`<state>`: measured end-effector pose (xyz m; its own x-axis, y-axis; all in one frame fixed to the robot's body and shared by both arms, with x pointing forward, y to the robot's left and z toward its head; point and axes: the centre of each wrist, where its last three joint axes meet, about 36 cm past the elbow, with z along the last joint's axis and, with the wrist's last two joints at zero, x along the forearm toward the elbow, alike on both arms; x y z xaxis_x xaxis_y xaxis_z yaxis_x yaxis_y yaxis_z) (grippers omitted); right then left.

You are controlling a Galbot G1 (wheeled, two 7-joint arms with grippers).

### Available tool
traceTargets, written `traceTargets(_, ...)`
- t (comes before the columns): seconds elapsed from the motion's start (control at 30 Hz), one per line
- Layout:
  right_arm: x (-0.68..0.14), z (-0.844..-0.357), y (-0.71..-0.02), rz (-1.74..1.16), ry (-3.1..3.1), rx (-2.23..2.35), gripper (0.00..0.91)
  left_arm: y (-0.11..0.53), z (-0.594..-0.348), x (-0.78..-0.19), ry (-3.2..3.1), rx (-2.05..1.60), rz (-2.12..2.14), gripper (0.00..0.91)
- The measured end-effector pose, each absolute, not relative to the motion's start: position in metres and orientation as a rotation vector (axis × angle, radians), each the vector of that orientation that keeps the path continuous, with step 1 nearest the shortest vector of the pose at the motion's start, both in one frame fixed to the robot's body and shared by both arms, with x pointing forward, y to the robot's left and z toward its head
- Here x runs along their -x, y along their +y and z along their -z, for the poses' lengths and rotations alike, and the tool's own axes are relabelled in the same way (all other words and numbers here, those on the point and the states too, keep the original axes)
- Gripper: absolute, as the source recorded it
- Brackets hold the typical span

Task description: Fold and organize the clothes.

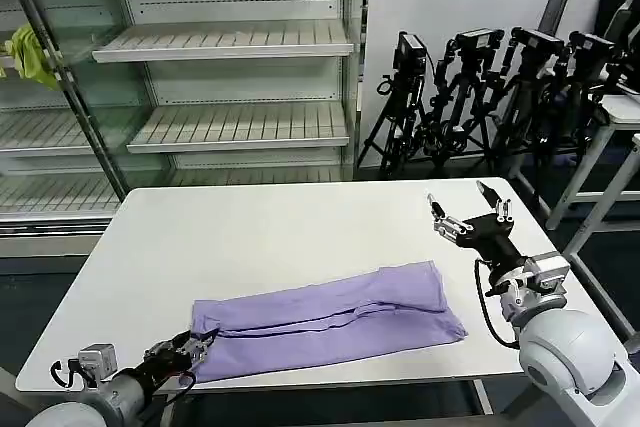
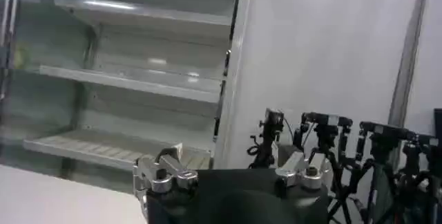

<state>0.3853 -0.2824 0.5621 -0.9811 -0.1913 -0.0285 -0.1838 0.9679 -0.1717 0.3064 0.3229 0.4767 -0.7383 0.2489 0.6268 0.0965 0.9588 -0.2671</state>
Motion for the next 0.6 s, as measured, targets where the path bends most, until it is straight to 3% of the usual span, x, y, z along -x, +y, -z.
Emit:
traceTargets(0.13,-0.3837,-0.5615,-0.2818,0.258,3.072,0.293,0.907,0.3218,-0.4752,-0.3055,-2.398,0.243,-0.288,0.091)
traceTargets(0.27,-0.3818,-0.5609,-0.2818,0.257,3.072,0.293,0.907,0.3202,-0.4731,-0.3042,-2.395,0.247,-0.295,0.050)
traceTargets(0.6,-0.3772,-0.5592,-0.2813,0.244,3.072,0.289,0.907,0.3177,-0.4712,-0.3024,-2.398,0.254,-0.304,0.050)
